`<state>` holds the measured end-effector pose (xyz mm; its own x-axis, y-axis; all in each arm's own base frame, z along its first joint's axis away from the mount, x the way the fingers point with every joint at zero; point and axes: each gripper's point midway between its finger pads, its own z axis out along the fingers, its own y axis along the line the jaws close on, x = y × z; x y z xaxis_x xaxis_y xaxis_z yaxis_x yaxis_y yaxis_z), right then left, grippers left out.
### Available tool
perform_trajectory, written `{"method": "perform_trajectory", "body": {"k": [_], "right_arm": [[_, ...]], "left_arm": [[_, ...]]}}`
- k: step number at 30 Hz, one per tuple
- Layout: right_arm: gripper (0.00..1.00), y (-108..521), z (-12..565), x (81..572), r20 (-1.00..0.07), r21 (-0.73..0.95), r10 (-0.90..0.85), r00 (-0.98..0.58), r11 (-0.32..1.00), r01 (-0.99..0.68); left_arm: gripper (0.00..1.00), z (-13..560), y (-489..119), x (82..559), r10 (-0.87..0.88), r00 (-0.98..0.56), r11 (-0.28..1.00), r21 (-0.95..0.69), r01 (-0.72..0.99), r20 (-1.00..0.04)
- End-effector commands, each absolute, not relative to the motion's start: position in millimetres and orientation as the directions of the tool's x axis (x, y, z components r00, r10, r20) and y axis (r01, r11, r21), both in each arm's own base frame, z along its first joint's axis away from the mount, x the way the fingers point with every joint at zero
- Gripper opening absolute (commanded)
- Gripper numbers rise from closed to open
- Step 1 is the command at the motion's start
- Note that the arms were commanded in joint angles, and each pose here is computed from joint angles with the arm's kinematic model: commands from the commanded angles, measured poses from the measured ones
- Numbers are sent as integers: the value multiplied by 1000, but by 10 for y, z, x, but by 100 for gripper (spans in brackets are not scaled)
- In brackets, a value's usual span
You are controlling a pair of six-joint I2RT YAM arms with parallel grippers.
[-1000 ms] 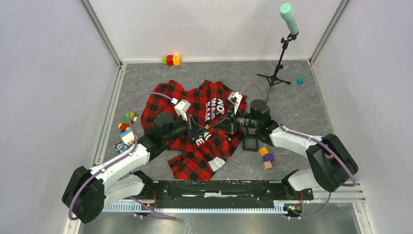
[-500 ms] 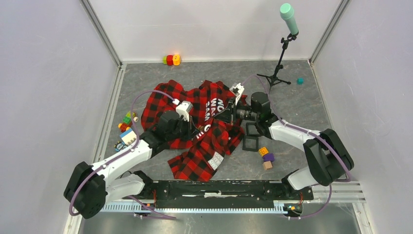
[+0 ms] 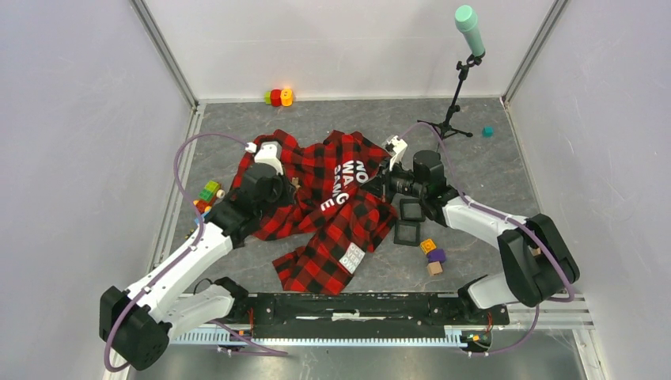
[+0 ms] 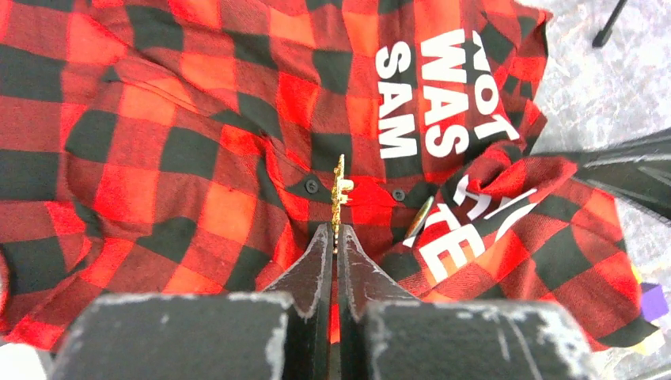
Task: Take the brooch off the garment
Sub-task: Close the brooch.
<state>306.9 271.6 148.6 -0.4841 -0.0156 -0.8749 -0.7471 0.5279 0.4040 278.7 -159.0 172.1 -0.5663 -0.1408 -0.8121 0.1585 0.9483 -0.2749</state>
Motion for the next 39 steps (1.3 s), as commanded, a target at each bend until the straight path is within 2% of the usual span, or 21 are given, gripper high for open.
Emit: {"method": "perform_trajectory", "body": {"k": [1,5,8,9,10,11,12,13,17,20,22,27,39], "right_arm": [[0,2670,1522,3256,-904,335,-25,-427,578,-744],[0,2680,1702,3514,-931,290,9,-365,624,-726],[1,2668,1917,3703,-957,233,25,-288,658,-716],[18,2676,1987,3729,-965,210,21,-262,658,-723],[41,2673,2019,3733,-970,182,0,-241,655,-733],[56,2674,2051,3696,-977,148,-24,-212,643,-751],[63,2660,2059,3631,-983,105,-51,-176,630,-770],[65,2637,2111,3562,-989,75,-57,-140,618,-782],[64,2674,2321,3078,-1000,-21,-22,12,467,-884],[63,2771,2423,2751,-999,-8,31,19,326,-945],[62,2822,2479,2559,-998,-18,56,33,248,-969],[60,2927,2676,2106,-987,-51,149,60,68,-996],[52,2922,3149,1686,-933,56,339,-124,-202,-978]], "left_arm": [[2,2077,-1403,2882,-229,-511,953,-298,57,-829],[2,2333,-1573,2905,-252,-530,919,-372,131,-810],[2,2496,-1844,2842,-233,-579,849,-453,271,-782],[2,2559,-1907,2819,-226,-587,826,-472,307,-777],[2,2629,-2000,2762,-204,-599,790,-491,366,-775],[2,2696,-2080,2697,-188,-613,752,-514,413,-768],[2,2744,-2136,2645,-175,-627,721,-533,444,-759],[2,2776,-2220,2564,-148,-650,674,-557,485,-745],[2,2921,-2535,2241,-46,-713,445,-653,613,-700],[2,3051,-2702,2016,2,-734,236,-713,661,-679],[2,3072,-2746,1952,28,-748,167,-734,658,-663],[2,3039,-2786,1937,64,-763,127,-753,645,-643],[2,2793,-2794,2013,116,-779,174,-759,627,-616]]}}
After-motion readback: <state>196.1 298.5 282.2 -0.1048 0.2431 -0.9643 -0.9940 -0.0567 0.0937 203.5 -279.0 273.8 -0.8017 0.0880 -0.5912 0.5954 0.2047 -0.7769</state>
